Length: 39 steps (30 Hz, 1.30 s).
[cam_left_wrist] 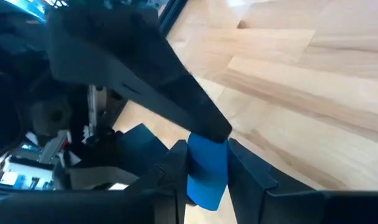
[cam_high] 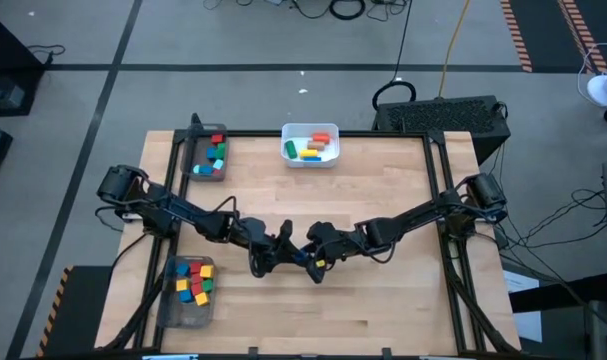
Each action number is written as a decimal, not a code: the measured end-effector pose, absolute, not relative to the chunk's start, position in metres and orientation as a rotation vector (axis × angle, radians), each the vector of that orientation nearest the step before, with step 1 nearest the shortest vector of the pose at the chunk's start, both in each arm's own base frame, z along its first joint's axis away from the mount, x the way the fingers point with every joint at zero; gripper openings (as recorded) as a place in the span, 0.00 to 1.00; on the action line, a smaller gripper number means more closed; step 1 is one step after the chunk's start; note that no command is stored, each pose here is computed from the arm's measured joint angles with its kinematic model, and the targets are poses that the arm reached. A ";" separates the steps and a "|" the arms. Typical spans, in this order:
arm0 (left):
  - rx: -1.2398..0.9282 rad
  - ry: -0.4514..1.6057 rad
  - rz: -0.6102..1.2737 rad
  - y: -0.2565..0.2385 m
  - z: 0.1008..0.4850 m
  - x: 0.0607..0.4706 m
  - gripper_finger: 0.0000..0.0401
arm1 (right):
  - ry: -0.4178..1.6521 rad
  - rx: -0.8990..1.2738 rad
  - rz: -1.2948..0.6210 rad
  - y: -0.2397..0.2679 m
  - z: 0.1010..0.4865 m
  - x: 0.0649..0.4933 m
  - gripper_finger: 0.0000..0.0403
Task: Sort blocks by size
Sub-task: Put the dark blue semicircle block into the top black bin
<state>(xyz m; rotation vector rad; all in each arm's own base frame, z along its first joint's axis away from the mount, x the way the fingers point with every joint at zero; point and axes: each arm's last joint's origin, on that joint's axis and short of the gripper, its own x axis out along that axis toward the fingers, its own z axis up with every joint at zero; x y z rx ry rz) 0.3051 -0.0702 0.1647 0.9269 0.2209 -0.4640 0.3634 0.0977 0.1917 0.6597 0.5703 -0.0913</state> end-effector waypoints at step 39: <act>0.446 0.725 0.759 0.060 0.209 0.204 0.21 | 0.507 0.519 -0.509 0.147 0.240 0.271 0.53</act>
